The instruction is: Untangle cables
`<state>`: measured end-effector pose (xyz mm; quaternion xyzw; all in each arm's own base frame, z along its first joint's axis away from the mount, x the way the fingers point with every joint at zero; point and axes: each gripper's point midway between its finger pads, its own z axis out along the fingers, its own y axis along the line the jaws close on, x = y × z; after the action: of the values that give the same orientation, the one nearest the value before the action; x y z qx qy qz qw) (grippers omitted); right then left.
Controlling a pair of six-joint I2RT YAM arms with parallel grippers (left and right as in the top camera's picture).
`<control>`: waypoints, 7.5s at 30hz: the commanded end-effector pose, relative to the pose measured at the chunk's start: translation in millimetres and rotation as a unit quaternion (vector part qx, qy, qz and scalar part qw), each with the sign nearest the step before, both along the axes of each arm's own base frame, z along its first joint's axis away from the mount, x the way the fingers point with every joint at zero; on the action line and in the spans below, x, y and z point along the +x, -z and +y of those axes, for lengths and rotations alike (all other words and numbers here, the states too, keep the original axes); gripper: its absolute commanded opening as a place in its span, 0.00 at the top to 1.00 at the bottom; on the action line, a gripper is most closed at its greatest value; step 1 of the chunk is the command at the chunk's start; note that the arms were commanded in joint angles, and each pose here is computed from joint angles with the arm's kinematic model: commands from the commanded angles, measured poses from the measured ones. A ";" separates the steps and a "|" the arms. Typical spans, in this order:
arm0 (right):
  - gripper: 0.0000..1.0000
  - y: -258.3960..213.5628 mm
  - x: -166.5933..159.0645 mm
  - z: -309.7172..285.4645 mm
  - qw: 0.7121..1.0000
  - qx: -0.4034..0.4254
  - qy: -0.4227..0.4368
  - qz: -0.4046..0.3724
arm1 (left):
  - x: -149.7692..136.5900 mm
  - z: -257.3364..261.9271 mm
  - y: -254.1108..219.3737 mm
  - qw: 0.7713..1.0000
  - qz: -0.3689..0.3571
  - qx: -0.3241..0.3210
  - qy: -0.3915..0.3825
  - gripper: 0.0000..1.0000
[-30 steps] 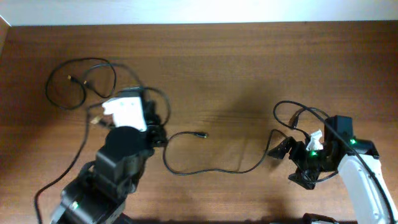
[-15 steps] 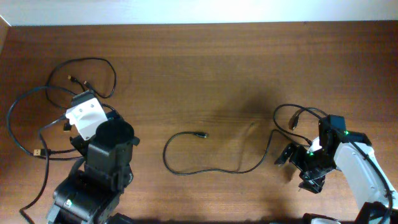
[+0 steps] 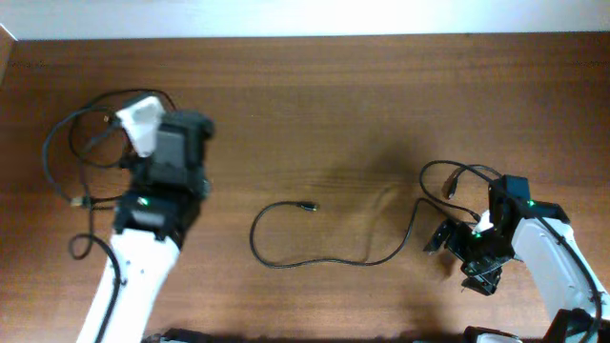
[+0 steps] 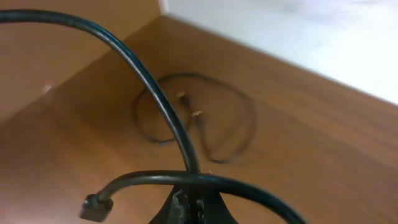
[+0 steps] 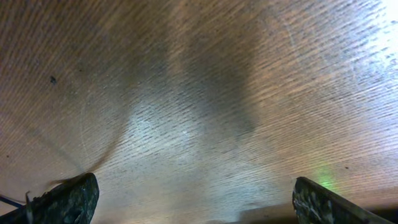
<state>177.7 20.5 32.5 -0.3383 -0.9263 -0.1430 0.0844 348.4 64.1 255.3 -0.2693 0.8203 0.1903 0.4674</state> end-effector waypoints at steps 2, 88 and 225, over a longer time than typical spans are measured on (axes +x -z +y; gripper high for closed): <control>0.01 2.6 -2.9 -1.4 1.000 -0.005 0.001 0.008 | 9.9 78.7 30.7 0.991 -0.009 -0.124 -0.039 1.00; 0.01 3.5 9.1 -2.3 1.000 -0.006 0.002 -0.018 | -32.1 -198.4 231.0 0.853 0.301 -0.426 0.019 0.28; 0.01 -331.1 -29.5 46.9 0.803 -0.190 -0.354 -0.440 | -127.3 -249.7 251.1 0.858 0.394 -0.329 -0.004 0.16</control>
<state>147.5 69.9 366.1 0.1106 -0.9254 -0.0649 -0.3567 215.9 -200.6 8.6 -0.3072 0.9501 -0.0271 -0.0473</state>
